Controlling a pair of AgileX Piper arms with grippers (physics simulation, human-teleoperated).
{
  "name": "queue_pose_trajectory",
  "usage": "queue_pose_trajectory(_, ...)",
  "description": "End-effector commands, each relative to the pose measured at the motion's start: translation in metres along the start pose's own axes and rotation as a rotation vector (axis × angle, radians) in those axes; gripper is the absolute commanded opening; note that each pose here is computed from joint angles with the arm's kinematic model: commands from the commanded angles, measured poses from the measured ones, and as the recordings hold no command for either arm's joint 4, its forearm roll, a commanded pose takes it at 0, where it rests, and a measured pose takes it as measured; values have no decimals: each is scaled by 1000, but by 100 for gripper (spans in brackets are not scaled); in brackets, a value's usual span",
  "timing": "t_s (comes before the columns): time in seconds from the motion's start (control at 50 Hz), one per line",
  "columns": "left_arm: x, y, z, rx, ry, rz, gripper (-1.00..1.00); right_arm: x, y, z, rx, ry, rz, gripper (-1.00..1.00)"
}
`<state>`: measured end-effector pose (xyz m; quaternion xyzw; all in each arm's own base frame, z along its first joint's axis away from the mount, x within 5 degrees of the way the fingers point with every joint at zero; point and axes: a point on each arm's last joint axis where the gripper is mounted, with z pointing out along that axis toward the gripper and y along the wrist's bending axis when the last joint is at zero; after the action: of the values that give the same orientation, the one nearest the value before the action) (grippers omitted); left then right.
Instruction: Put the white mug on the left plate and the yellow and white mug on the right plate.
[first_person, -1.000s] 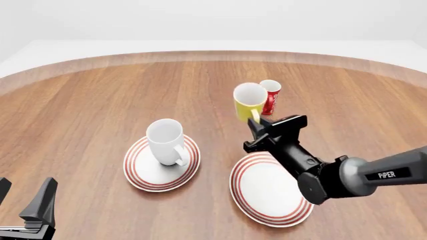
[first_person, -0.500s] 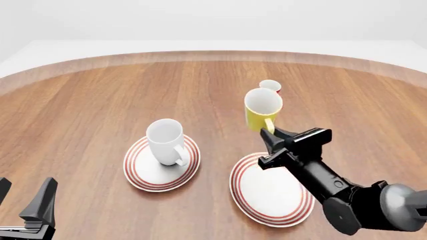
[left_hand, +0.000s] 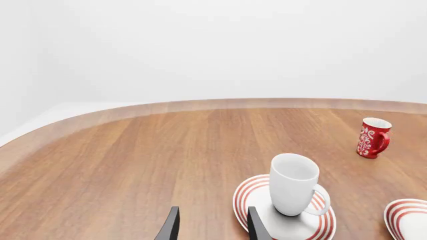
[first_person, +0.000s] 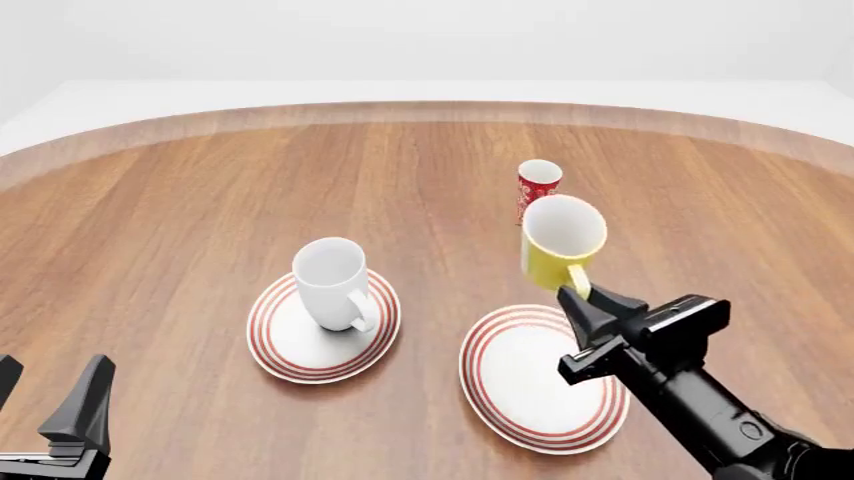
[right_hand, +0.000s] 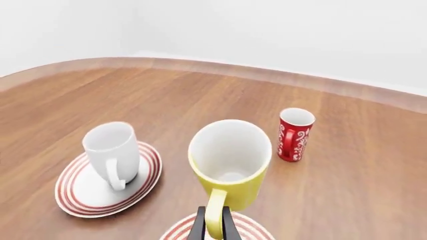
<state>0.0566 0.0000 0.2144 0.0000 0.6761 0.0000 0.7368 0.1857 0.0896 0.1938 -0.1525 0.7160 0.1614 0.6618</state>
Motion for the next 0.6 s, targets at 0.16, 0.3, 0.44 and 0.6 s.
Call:
queue_pose_trajectory(0.16,0,0,0,0,0,0,100,-1,-1,-43,7,-12,-6,-100)
queue_pose_trajectory(0.3,0,0,0,0,0,0,100,0,-2,-50,9,-4,-12,-100)
queue_pose_trajectory(0.44,0,0,0,0,0,0,100,4,-2,-66,14,5,-10,-100)
queue_pose_trajectory(0.6,0,0,0,0,0,0,100,2,-1,-82,11,19,-8,-100)
